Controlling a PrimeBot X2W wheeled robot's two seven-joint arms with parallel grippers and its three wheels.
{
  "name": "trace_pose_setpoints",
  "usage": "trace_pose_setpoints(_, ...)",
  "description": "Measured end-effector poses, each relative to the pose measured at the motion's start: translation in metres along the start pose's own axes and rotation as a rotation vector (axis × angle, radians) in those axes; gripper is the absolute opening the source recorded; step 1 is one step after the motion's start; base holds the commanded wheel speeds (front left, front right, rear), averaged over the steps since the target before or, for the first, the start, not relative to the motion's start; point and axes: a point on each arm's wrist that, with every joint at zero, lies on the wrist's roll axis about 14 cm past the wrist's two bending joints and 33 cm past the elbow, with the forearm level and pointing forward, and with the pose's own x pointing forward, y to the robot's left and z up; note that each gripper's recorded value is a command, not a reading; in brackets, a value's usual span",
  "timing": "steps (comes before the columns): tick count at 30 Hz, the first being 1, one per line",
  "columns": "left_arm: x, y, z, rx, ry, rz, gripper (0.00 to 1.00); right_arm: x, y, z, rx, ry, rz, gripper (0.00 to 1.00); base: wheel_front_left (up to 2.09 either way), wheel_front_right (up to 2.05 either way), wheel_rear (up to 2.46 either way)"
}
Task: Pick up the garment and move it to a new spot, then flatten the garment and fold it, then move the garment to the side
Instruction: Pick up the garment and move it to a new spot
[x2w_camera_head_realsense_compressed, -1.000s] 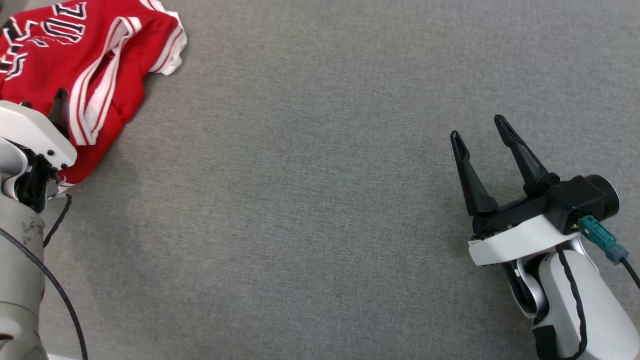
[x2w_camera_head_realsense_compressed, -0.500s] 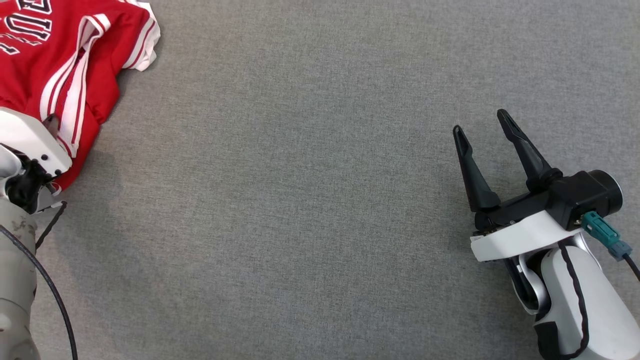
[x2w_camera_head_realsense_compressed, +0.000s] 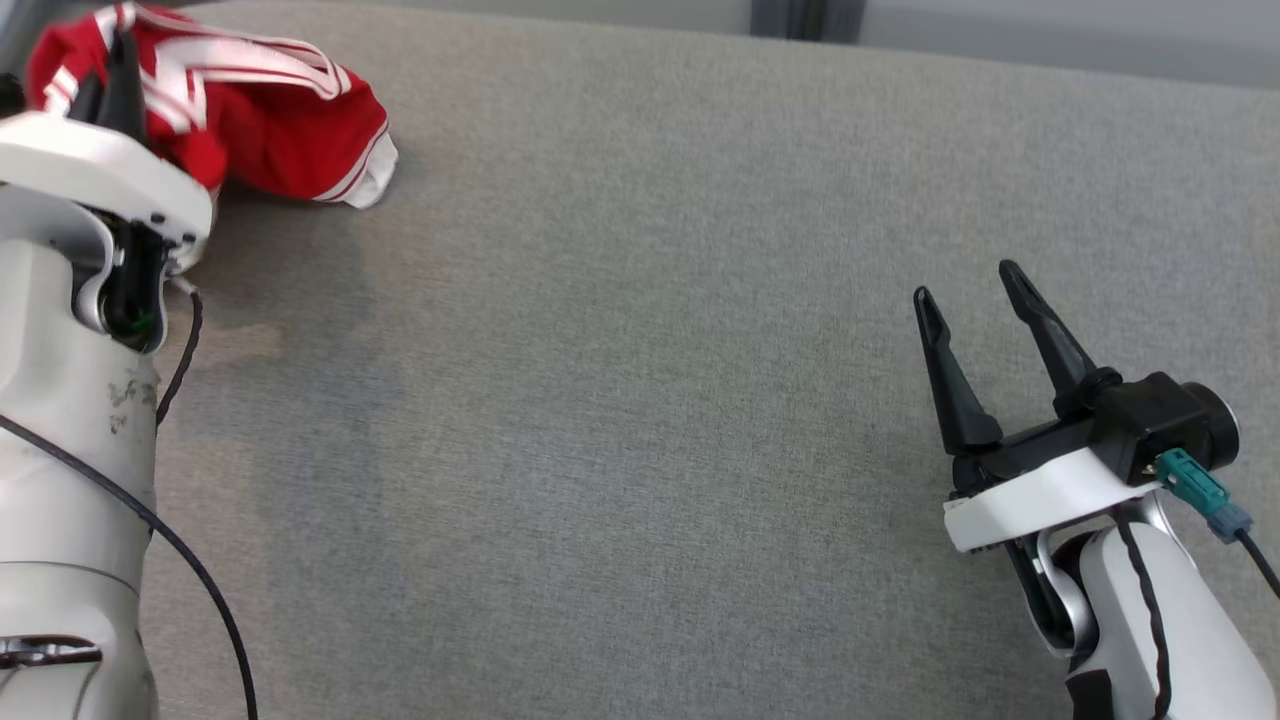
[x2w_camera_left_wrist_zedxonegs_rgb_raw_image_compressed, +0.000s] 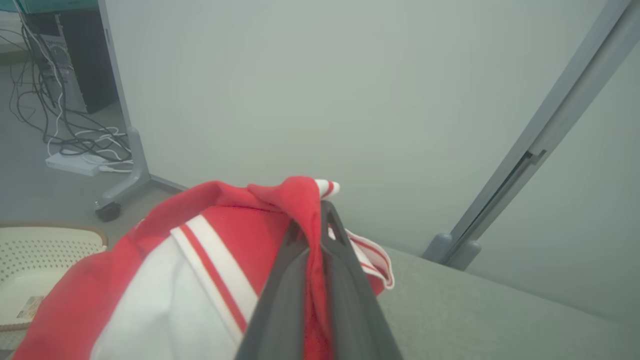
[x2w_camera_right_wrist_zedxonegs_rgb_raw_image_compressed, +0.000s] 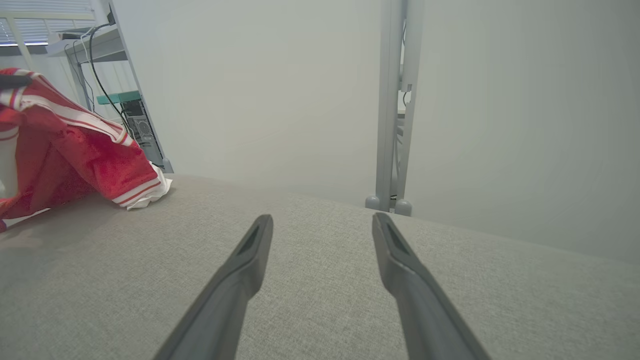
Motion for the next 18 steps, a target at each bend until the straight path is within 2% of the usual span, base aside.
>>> trace_pose_setpoints(3,-0.011,-0.028,0.044,-0.068,-0.157,-0.085,0.00,-0.004,0.008,0.015,-0.005,-0.026,0.005,1.00,0.00,0.00,0.00)
trace_pose_setpoints(9,-0.048,-0.092,0.098,-0.117,-0.297,-0.304,0.00,-0.015,-0.002,0.055,-0.035,-0.112,-0.053,1.00,0.00,0.00,0.00)
trace_pose_setpoints(18,-0.093,-0.191,0.096,-0.182,-0.254,-0.604,0.00,-0.044,-0.024,0.095,-0.067,-0.197,-0.155,1.00,0.00,0.00,0.00)
